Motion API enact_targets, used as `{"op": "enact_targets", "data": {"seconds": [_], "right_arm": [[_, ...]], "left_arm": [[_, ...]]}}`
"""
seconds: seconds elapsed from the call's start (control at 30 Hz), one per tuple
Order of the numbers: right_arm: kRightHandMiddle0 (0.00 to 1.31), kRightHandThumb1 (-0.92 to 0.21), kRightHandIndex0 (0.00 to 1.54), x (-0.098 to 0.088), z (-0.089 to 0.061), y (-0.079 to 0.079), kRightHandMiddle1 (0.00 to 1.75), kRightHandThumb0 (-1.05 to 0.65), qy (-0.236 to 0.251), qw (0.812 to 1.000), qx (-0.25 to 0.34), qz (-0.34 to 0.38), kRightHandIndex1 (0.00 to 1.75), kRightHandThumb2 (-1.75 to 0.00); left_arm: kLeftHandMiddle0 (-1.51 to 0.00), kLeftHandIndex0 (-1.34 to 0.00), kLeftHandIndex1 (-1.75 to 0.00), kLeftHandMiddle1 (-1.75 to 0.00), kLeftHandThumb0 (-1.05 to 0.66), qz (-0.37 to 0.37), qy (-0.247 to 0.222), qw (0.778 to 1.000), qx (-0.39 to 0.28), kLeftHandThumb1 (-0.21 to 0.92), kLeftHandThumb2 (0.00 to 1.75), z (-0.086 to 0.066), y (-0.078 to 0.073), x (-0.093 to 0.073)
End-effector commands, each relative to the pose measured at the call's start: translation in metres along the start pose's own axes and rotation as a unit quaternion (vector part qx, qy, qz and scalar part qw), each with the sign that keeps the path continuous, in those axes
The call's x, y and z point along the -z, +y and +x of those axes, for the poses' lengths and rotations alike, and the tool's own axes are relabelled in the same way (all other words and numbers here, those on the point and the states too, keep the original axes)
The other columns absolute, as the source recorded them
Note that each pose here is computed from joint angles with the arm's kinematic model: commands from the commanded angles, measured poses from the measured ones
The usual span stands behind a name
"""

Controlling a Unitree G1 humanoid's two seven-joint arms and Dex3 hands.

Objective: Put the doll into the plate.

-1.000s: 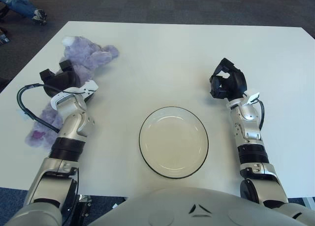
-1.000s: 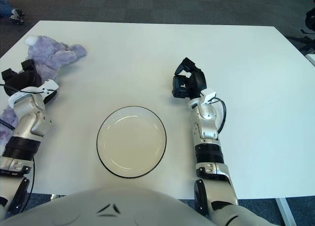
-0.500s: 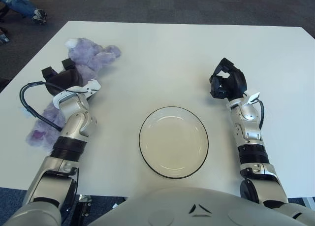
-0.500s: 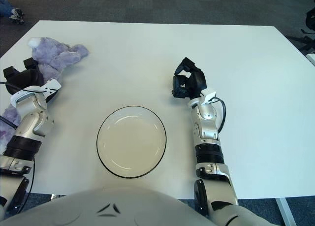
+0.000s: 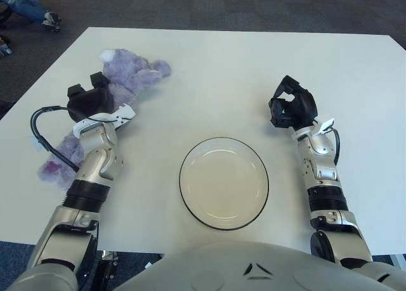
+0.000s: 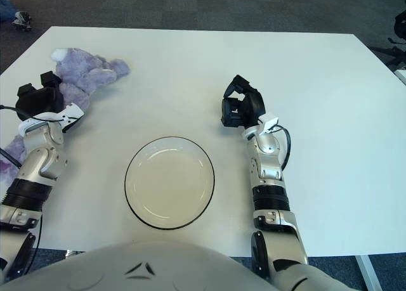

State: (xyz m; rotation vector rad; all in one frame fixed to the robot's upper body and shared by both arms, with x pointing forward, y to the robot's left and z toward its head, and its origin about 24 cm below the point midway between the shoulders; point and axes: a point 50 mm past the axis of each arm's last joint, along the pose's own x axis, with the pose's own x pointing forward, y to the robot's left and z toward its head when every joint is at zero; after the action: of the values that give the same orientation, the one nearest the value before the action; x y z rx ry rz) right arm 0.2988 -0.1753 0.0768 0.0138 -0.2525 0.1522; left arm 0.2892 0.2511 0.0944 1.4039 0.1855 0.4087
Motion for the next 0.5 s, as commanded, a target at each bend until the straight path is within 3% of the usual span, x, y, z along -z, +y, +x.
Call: {"op": "enact_targets", "data": {"seconds": [0.0,0.27,0.47], "right_arm": [[0.59,-0.34,1.25,-0.002,0.001,-0.002,1.75,-0.47,0.010,1.000,-0.011,-0.007,1.75,-1.29],[0.56,-0.38,1.23,-0.002,0.001,-0.001,1.75,-0.46,0.018,0.999,-0.027,-0.003,1.75,-1.24],[0.55,-0.39,1.23,-0.002,0.001,-0.002,1.75,-0.46,0.020,0.999,-0.036,-0.003,1.75,-1.23]], "left_arm": [[-0.54,-0.87,-1.75,-1.72,0.44,-0.022,-0.021,0.999,0.016,0.41,1.17,-0.005,-0.007,-0.002],[-0.55,-1.00,-1.75,-1.69,0.43,-0.058,-0.048,0.997,0.018,0.42,1.15,-0.009,-0.004,-0.011],[-0.64,-1.03,-1.75,-1.74,0.48,-0.065,-0.063,0.996,0.005,0.28,1.36,-0.011,-0.002,-0.014]]}}
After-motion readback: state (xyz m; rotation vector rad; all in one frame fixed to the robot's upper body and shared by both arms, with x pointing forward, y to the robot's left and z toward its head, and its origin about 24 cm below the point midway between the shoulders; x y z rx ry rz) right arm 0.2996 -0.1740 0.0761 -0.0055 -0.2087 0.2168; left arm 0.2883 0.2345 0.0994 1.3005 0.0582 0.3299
